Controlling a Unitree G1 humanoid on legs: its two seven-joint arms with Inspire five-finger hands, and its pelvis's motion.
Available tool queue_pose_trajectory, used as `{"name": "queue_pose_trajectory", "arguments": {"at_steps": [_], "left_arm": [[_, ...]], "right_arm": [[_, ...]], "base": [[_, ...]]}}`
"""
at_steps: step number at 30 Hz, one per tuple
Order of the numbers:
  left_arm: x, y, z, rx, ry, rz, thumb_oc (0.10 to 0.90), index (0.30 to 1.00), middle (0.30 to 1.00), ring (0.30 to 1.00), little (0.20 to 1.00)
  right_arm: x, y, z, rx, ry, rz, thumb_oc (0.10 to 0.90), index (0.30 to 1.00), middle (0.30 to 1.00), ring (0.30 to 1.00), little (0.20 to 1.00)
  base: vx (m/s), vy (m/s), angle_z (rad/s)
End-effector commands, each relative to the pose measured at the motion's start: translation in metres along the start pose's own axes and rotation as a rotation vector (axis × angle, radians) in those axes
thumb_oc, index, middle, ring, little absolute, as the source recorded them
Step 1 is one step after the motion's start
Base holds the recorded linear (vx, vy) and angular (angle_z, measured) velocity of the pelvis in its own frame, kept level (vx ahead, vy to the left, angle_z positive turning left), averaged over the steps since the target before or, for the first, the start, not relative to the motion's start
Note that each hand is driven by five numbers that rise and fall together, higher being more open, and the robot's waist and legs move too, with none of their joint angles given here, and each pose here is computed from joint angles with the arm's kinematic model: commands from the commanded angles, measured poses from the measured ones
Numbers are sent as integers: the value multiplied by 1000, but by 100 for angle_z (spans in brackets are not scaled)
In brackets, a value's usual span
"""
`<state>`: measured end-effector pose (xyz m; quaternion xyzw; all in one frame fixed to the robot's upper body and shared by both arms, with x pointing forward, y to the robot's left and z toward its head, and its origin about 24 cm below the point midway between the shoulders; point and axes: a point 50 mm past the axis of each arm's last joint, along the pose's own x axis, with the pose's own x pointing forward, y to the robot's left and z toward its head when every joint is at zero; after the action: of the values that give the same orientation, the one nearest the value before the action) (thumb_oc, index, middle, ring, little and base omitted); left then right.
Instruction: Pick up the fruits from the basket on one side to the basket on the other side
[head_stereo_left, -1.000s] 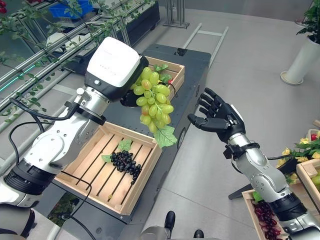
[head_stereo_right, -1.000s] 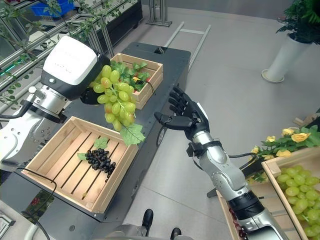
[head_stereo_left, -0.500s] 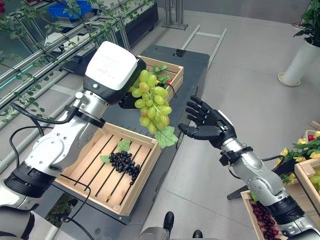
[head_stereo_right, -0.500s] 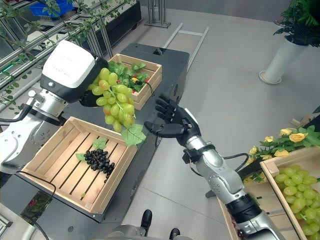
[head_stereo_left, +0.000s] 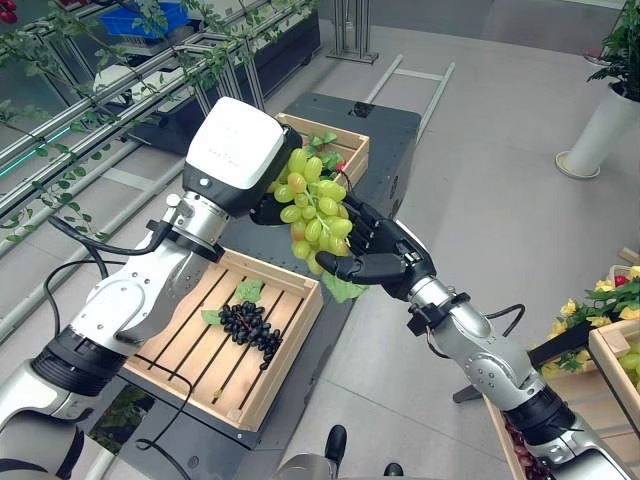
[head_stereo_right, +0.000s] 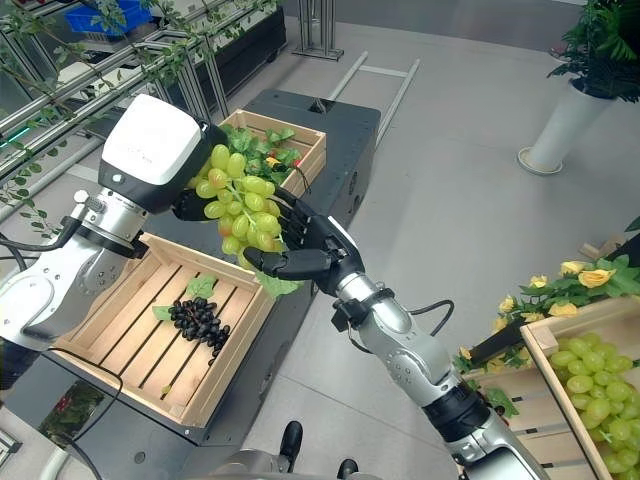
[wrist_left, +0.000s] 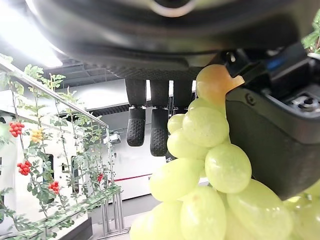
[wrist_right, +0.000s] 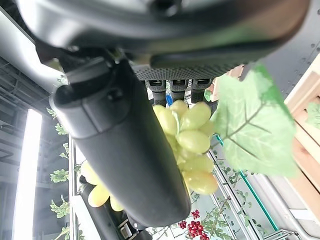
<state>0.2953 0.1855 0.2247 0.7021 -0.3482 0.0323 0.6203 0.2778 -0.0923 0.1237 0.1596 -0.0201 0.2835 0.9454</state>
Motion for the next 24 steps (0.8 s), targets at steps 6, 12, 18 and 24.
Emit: {"name": "queue_pose_trajectory", "arguments": {"at_steps": [6,12,18,24], "left_arm": [[26,35,7,-61,-9,257,400,300,300,300,300],[24,33,12,-115,3,274,400,300,300,300,300],[24,35,22,-139,-47,270,400,300,300,300,300],[24,34,37,-116,-117,232,400,300,300,300,300]], "right_arm": [[11,36,51,33,-293,57,800,900,900,900,900],[10,36,52,32,-291,13,800,900,900,900,900],[10,33,51,38,-290,-17,800,900,900,900,900],[8,33,52,47,-293,-27,800,900,900,900,900]], "base": [[0,0,0],[0,0,0],[0,0,0],[0,0,0]]}}
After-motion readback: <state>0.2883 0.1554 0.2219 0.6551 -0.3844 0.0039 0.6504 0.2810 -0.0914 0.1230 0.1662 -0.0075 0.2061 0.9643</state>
